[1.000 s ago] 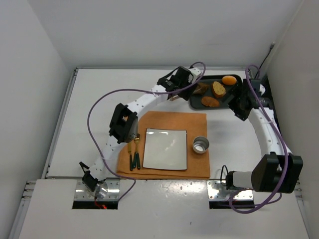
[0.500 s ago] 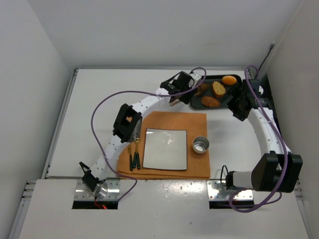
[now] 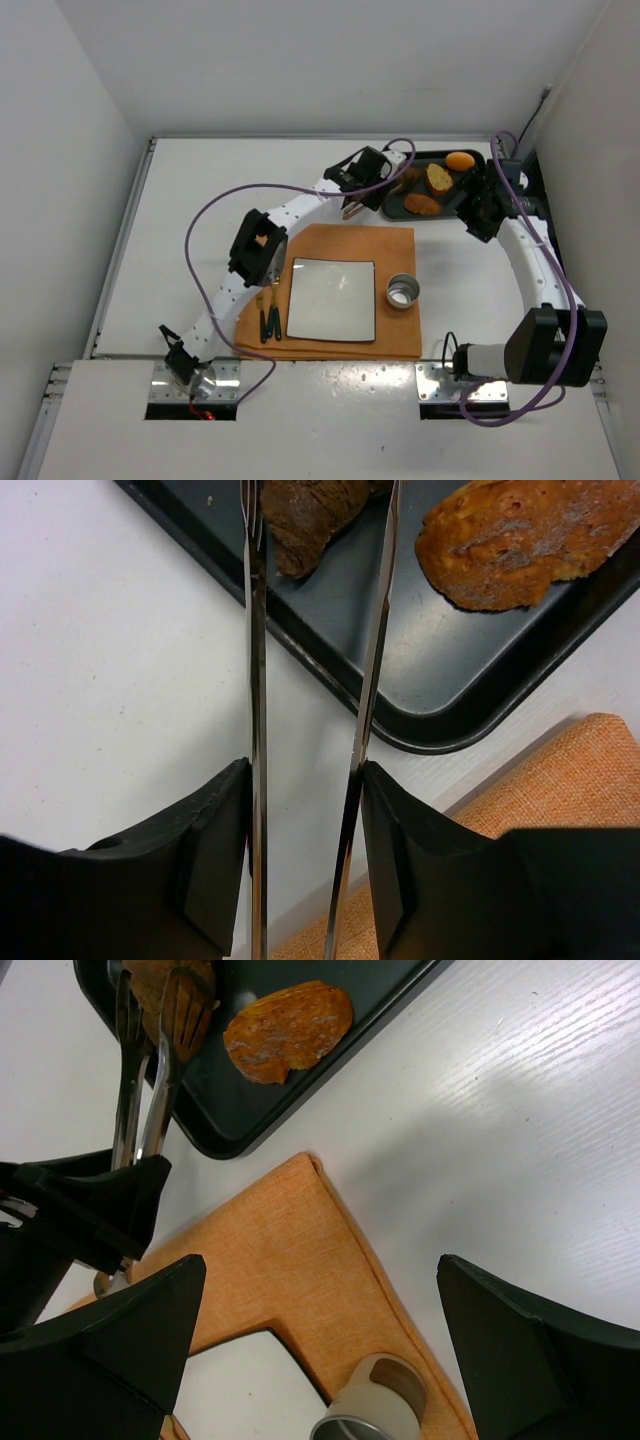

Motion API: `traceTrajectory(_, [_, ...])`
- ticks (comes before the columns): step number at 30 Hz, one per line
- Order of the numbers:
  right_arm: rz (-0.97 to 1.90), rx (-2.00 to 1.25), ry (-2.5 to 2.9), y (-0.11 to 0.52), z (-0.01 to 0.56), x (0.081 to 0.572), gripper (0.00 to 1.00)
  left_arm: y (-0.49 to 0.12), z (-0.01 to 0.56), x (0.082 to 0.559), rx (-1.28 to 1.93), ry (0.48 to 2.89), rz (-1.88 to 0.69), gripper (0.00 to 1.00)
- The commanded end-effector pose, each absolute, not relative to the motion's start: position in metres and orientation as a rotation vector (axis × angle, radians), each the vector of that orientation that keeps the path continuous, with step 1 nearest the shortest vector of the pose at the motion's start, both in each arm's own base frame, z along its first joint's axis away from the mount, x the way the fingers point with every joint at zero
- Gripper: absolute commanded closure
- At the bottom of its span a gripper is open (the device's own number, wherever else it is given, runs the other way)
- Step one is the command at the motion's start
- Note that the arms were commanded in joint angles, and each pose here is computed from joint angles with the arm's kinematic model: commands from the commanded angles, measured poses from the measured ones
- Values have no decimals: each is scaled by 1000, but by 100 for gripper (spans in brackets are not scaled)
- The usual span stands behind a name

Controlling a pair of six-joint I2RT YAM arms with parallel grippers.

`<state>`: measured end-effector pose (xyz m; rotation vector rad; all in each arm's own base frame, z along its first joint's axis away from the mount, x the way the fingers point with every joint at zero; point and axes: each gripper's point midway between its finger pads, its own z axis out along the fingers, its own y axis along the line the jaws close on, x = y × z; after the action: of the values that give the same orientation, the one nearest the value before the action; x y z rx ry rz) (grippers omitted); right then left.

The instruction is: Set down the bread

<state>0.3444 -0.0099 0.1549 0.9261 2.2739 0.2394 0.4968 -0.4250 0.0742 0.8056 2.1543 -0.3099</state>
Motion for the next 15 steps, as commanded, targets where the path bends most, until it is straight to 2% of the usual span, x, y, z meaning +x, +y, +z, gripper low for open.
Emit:
traceTrajectory(1, [254, 911, 2253, -11, 157, 350, 0, -453, 182, 493, 750, 1944, -429, 64])
traceTrajectory(4, [257, 908, 2245, -11, 160, 349, 0, -446, 203, 490, 702, 1929, -429, 67])
traceTrajectory(6, [257, 908, 2245, -11, 160, 349, 0, -438, 245, 487, 645, 1866, -437, 70])
traceTrajectory(7, [259, 904, 2236, -11, 163, 349, 0, -429, 242, 485, 630, 1880, -404, 71])
traceTrajectory(11, [272, 897, 2231, -9, 166, 348, 0, -398, 295, 461, 550, 1840, -403, 75])
traceTrajectory(12, [272, 897, 2231, -9, 166, 348, 0, -396, 278, 459, 554, 1876, -396, 75])
traceTrajectory(13, [272, 897, 2231, -9, 166, 348, 0, -386, 300, 448, 543, 1850, -407, 75])
traceTrajectory(15, [283, 894, 2234, -8, 166, 348, 0, -363, 278, 435, 551, 1912, -365, 76])
